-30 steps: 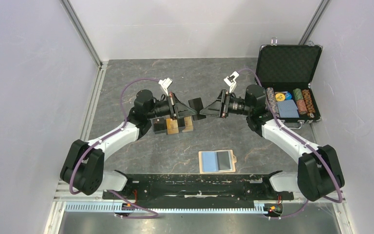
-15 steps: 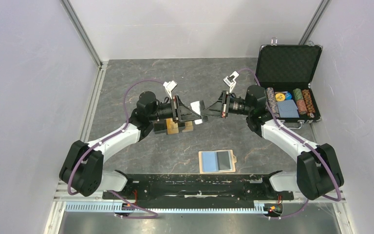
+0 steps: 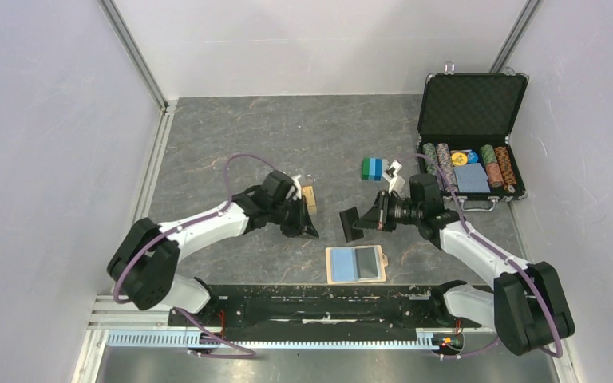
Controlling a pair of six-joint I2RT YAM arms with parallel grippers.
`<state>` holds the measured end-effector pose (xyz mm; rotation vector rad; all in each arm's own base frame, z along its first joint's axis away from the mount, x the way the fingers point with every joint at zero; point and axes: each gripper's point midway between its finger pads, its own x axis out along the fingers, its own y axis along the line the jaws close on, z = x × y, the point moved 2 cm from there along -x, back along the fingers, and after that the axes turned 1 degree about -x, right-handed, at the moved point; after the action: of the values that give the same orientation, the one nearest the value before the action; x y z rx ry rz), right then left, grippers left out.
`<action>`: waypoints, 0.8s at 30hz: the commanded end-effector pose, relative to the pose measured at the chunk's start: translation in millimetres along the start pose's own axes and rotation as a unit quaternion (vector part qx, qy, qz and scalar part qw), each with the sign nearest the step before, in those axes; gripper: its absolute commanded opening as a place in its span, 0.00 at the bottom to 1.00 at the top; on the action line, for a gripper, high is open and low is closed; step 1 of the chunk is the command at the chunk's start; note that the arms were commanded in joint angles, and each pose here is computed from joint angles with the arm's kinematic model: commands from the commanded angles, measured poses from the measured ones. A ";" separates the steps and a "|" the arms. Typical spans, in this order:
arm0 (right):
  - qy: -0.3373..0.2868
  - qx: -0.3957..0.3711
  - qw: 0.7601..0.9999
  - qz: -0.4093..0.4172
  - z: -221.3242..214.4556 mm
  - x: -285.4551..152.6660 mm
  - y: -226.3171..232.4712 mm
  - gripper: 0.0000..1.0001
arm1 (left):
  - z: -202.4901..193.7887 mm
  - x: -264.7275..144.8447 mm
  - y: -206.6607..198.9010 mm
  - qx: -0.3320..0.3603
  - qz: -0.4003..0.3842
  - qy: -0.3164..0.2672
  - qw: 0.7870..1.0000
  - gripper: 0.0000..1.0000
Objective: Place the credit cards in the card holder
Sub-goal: Insert the credit card into the card holder.
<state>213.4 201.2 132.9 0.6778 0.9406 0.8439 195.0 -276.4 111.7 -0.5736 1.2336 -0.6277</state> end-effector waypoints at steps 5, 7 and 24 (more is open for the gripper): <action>0.027 -0.003 0.997 -0.076 -50.5 -20.9 -41.7 0.00 | -42.2 25.8 26.4 0.092 0.111 0.074 0.987 0.05; 0.030 0.015 0.996 -0.081 -60.4 -23.8 -47.0 0.00 | -47.9 31.9 23.4 0.102 0.114 0.083 0.985 0.04; 0.038 0.055 0.994 -0.089 -108.1 -28.5 -69.8 0.00 | -66.3 65.9 18.4 0.126 0.134 0.121 0.975 0.02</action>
<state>128.0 155.0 45.6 0.6374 1.1312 0.6609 139.7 -306.9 37.4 -0.1489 1.4387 -0.5963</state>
